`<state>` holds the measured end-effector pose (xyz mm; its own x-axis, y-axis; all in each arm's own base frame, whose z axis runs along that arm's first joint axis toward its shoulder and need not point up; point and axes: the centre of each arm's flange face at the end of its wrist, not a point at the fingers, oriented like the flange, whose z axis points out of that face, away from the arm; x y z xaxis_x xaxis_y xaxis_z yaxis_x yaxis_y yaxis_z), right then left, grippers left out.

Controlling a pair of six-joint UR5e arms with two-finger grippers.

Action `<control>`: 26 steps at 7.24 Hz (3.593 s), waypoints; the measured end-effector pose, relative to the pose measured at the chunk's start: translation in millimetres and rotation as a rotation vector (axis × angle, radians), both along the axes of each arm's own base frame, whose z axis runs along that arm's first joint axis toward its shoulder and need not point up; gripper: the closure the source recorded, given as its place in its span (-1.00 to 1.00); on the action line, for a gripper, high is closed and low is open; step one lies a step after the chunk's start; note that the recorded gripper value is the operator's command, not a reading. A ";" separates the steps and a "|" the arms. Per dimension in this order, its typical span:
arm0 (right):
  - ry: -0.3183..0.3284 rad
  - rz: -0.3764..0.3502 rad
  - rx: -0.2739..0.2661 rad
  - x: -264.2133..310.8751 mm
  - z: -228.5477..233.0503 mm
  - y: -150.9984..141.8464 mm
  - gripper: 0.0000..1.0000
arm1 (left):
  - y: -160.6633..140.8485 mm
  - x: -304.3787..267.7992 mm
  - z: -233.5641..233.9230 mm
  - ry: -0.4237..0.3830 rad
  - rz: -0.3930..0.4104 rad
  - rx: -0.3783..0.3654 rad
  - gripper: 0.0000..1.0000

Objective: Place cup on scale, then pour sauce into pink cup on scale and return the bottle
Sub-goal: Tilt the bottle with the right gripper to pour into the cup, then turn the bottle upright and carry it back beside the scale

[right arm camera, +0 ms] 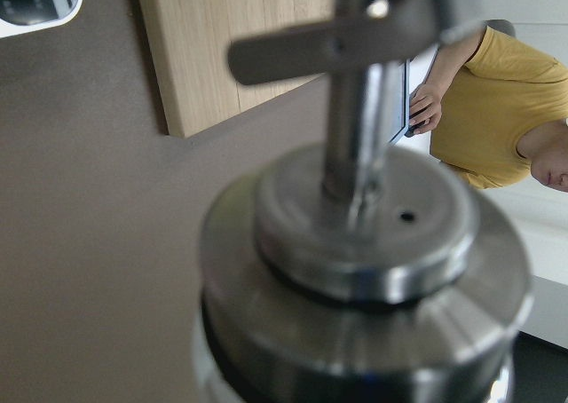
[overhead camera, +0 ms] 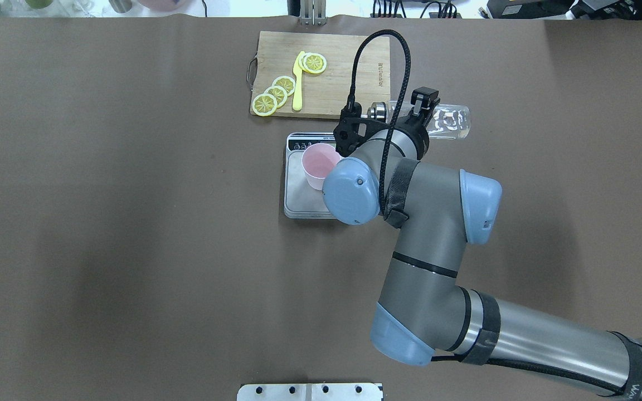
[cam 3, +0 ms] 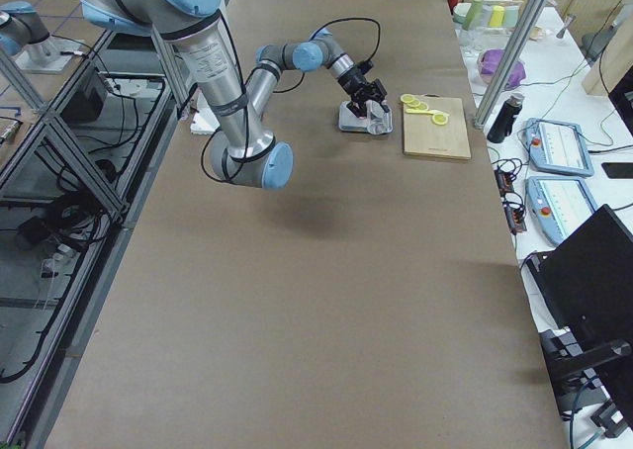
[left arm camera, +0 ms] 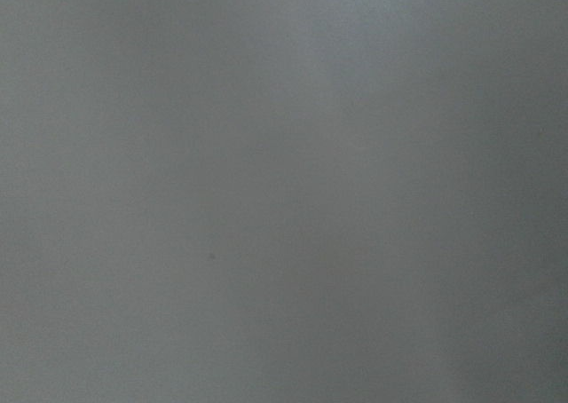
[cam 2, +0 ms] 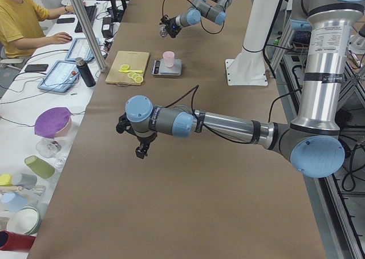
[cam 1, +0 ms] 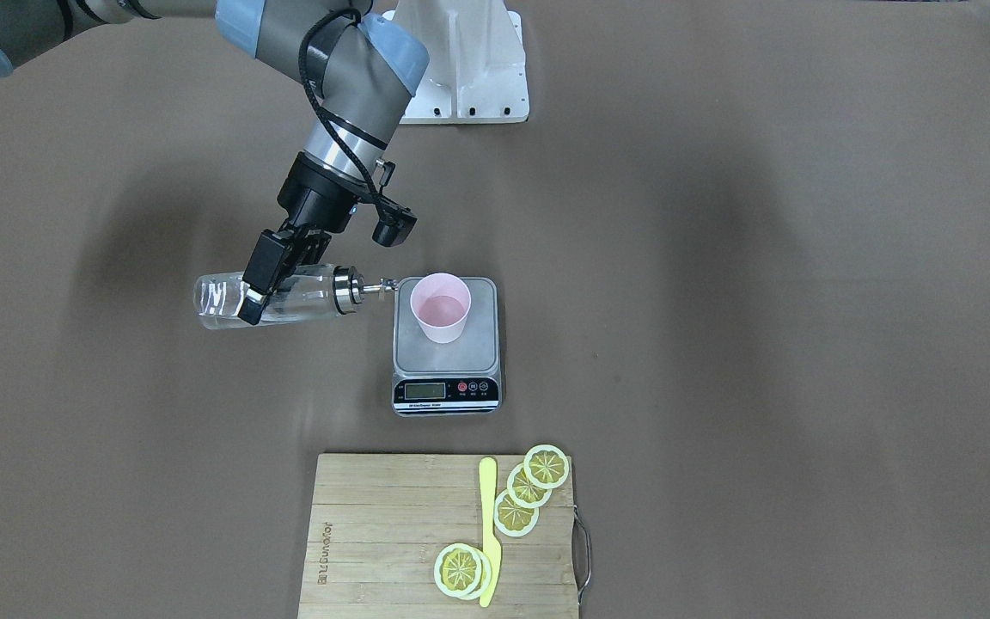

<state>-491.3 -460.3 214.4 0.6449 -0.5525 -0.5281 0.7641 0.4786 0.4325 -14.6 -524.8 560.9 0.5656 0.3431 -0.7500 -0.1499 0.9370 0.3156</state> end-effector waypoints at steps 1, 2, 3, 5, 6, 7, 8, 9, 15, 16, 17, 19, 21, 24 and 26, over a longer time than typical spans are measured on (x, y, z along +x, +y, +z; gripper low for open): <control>0.012 0.004 0.003 -5.8 -1.3 -3.7 0.56 | 0.3 -0.3 2.3 0.000 -0.001 -0.005 -0.97; 0.021 0.005 0.003 -12.5 -3.7 -6.8 0.56 | 0.5 -0.5 3.3 0.000 -0.001 -0.006 -0.97; 0.027 0.004 0.002 -18.1 -7.1 -8.7 0.56 | 0.6 -0.6 4.5 -0.001 -0.001 -0.009 -0.97; 0.048 -0.001 0.000 -25.6 -11.3 -6.8 0.56 | 0.5 -0.9 7.1 -0.001 -0.002 -0.014 -0.97; 0.065 -0.004 -0.002 -27.9 -15.2 -4.7 0.55 | 0.5 -2.0 8.2 -0.001 -0.004 -0.016 -0.97; 0.083 -0.004 -0.004 -28.7 -18.3 -2.7 0.55 | 0.5 -3.7 10.3 -0.001 -0.007 -0.020 -0.97; 0.105 -0.005 -0.008 -28.9 -19.2 -1.1 0.55 | 0.5 -4.8 12.0 -0.002 -0.009 -0.023 -0.97; 0.126 -0.003 -0.011 -28.2 -17.8 -0.5 0.55 | 0.5 -5.4 12.6 -0.002 -0.009 -0.024 -0.97; 0.209 0.008 -0.024 -23.2 -20.6 1.2 0.55 | 0.4 -6.2 16.2 -0.002 -0.011 -0.031 -0.97; 0.213 0.014 -0.024 -22.5 -21.9 1.7 0.55 | 0.4 -7.0 17.2 -0.002 -0.012 -0.033 -0.97; 0.203 0.027 -0.019 -21.4 -22.3 2.7 0.55 | 0.4 -7.9 18.3 0.000 -0.014 -0.036 -0.97; 0.158 0.040 -0.002 -12.4 -19.4 15.8 0.55 | -1.8 -10.1 17.2 0.004 -0.018 -0.035 -0.97; 0.098 0.041 0.015 -3.3 -20.7 33.3 0.55 | -4.6 -12.2 12.6 0.006 -0.023 -0.028 -0.97; -0.138 0.051 0.020 -7.0 -19.5 45.2 0.55 | -8.5 -14.9 3.6 0.009 -0.030 -0.012 -0.97; -0.347 0.051 -0.005 12.5 -2.2 43.8 0.55 | -15.6 -15.8 -8.1 0.014 -0.033 0.008 -0.97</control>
